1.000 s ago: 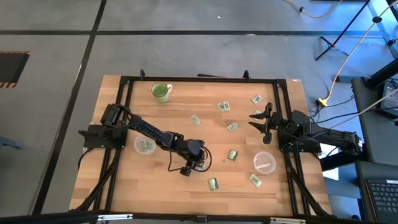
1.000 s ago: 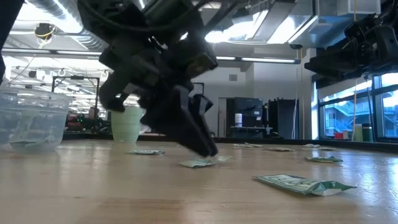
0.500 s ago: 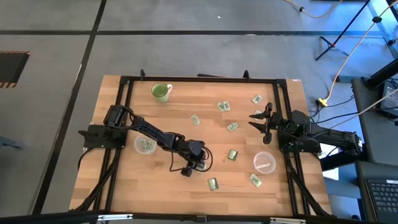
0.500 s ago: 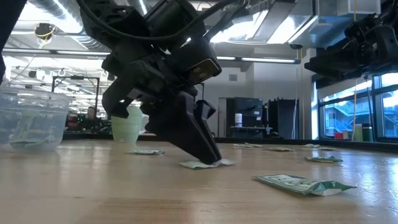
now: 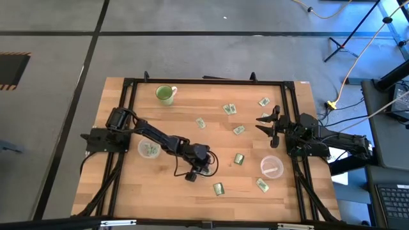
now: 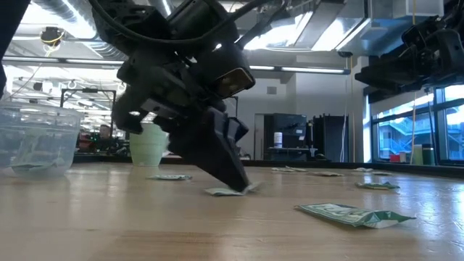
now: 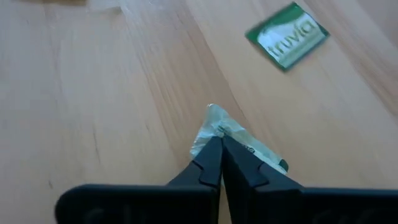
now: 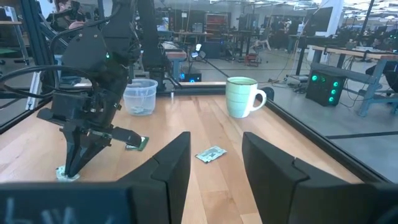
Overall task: Pick and place items into bin
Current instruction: Put the stevia packet into the left transparent bin
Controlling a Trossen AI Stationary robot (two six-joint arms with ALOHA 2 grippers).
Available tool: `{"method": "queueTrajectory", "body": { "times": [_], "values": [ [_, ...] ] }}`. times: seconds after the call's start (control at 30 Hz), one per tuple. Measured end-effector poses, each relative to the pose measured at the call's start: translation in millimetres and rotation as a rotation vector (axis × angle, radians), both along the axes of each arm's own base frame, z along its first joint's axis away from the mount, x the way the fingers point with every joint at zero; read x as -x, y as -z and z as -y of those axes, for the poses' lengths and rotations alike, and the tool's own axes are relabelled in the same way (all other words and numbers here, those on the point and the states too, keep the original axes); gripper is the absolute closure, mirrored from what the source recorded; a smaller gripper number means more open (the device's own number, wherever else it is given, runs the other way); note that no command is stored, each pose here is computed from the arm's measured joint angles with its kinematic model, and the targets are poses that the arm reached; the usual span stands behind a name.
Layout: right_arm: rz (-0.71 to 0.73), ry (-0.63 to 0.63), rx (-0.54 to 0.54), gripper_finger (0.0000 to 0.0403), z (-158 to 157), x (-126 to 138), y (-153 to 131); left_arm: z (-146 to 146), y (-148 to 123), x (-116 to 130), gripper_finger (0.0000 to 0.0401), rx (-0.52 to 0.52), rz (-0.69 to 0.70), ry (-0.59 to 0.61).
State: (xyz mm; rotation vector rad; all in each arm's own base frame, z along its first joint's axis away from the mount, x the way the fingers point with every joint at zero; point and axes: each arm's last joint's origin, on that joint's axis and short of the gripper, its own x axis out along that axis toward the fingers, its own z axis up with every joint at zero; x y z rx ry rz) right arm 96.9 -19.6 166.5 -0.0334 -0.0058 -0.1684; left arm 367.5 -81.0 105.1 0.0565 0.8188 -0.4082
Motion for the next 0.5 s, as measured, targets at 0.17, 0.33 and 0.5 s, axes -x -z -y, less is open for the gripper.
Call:
{"method": "queueTrajectory", "body": {
  "times": [0.17,0.33,0.5],
  "values": [
    [0.0,0.0,0.0,0.0253,0.0,0.0,-0.1,-2.4,-24.2,5.4,0.0399,0.018,0.021,-0.012],
    [0.0,0.0,0.0,0.0253,0.0,0.0,-0.1,-8.8,-64.4,15.2,0.0398,0.038,0.063,-0.043],
    [0.001,0.0,-0.001,0.0253,0.0,0.0,-0.1,-23.6,-112.9,40.7,0.0398,0.076,0.053,-0.13]
  ]
}}
